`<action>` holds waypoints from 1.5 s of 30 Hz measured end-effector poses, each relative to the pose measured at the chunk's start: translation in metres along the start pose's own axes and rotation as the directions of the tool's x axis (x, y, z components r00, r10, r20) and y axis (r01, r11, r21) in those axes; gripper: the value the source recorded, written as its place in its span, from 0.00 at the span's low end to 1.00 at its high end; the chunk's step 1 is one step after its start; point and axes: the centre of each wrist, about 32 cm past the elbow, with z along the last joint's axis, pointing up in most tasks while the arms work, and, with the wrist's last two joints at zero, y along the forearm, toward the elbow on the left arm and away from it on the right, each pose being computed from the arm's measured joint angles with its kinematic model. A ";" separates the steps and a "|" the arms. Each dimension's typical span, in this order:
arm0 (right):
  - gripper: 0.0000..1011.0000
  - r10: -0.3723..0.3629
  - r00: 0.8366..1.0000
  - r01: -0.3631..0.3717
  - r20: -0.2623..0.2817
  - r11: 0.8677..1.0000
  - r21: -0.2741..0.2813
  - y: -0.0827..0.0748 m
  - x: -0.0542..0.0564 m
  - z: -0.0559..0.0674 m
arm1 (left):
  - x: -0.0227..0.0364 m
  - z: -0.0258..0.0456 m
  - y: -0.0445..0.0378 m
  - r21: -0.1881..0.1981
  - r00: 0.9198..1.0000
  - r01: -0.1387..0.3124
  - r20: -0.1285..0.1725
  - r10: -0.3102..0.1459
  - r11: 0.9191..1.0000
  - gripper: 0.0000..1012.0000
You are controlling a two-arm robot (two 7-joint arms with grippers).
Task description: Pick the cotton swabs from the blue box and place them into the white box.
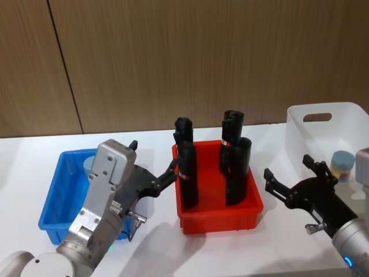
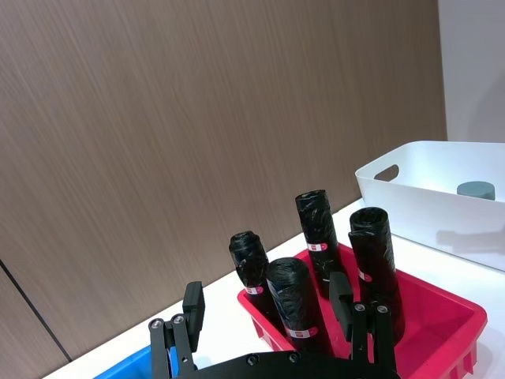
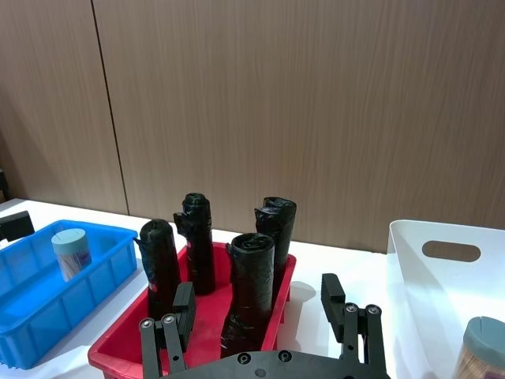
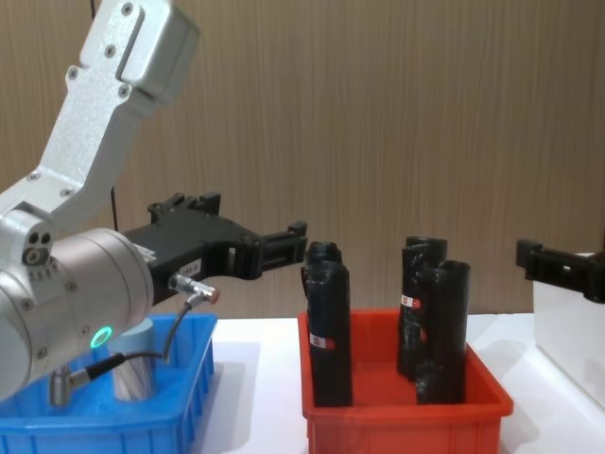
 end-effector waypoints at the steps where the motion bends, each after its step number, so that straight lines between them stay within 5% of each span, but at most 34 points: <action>1: 0.99 0.000 1.000 0.000 0.000 1.000 0.000 0.000 0.000 0.000 | 0.0000 0.0000 0.0000 0.000 1.000 0.000 0.000 0.000 1.000 0.99; 26: 0.99 0.016 1.000 -0.015 0.013 1.000 -0.010 0.004 0.006 -0.002 | 0.0001 -0.0001 0.0000 0.001 1.000 -0.001 -0.001 0.001 1.000 0.99; 45: 0.99 0.104 0.994 -0.105 -0.027 0.994 -0.035 0.049 0.038 -0.013 | 0.0001 -0.0002 0.0000 0.001 1.000 -0.001 -0.001 0.001 1.000 0.99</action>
